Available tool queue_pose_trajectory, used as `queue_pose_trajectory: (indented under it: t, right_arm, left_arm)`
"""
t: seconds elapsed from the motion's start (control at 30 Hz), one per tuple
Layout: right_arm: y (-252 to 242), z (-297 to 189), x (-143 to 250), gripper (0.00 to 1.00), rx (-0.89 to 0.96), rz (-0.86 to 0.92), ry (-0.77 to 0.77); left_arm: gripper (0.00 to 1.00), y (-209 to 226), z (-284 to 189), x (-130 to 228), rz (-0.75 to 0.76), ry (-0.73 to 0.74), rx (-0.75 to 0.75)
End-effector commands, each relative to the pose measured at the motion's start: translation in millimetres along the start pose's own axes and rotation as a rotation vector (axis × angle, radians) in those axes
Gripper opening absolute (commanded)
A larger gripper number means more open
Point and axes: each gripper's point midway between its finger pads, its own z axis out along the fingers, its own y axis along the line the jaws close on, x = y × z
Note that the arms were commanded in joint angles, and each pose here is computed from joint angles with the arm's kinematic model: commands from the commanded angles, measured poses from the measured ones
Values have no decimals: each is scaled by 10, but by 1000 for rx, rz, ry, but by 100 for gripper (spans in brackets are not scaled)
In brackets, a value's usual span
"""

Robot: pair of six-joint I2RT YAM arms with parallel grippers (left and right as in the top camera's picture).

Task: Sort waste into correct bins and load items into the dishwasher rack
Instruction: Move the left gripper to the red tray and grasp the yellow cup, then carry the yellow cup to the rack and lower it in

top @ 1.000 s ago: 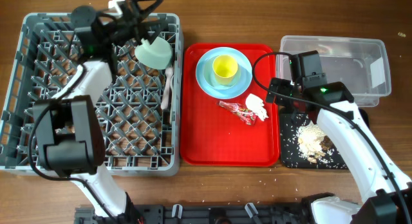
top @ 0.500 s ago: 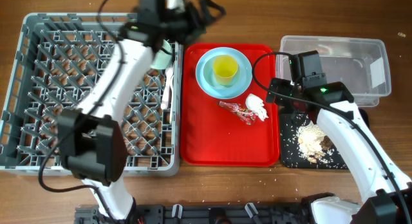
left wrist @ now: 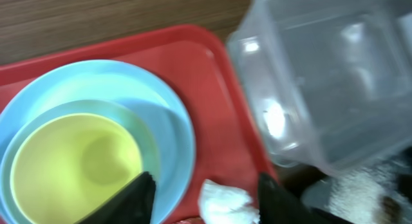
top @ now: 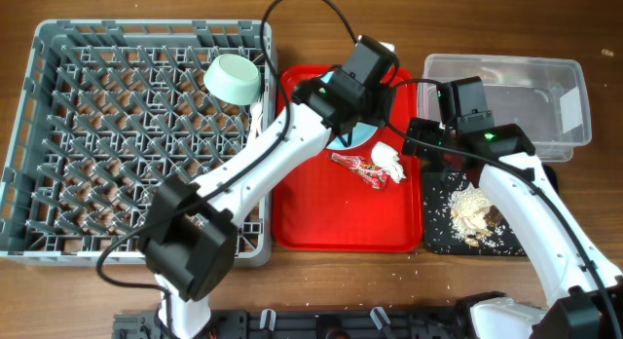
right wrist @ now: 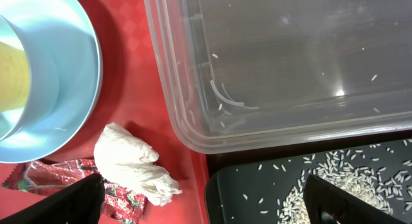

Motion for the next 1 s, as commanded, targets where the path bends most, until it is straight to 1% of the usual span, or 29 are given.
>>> queue_pose_trajectory:
  t: [0.0,0.23,0.33,0.57,0.6,0.7,0.73,0.83,0.93,0.97]
  right_arm:
    - [-28,-13,-63,100,17,-2,-17]
    - [-28,-13,-63,100,17,-1,-17]
    - [-28,-13,-63,100,17,-1,-17]
    - [-28,-13,-64,100,17,-1,-18]
    - [-28,-13,-64,100,17,-1,-18]
    - [-28,-13,-63,100,17,-1,-17]
    - [-28,-13,-63,100,17,-1,-17]
    - [-28,-13,-64,100,17,-1,-18]
    - [-28,-13,-63,100,17,-1,-17]
    - [-28,-13,-63,99,17,-1,-17]
  left_arm:
    - [42,273,218,24,12,-1,-134]
    - [41,461,413,157,-4,51,-168]
    - [31,464,411,193,-2,64,-172]
    - [29,504,509,339,3,112,-188]
    - [27,517,547,371,4,121,-192]
    - [9,536,599,413,5,133,-197]
    - [4,546,599,398,3,128,-197]
    - [4,568,514,237,-13,81,-188]
    - [4,598,249,-52,-37,-1,-174]
    - [4,605,87,-193,-49,-41,-166]
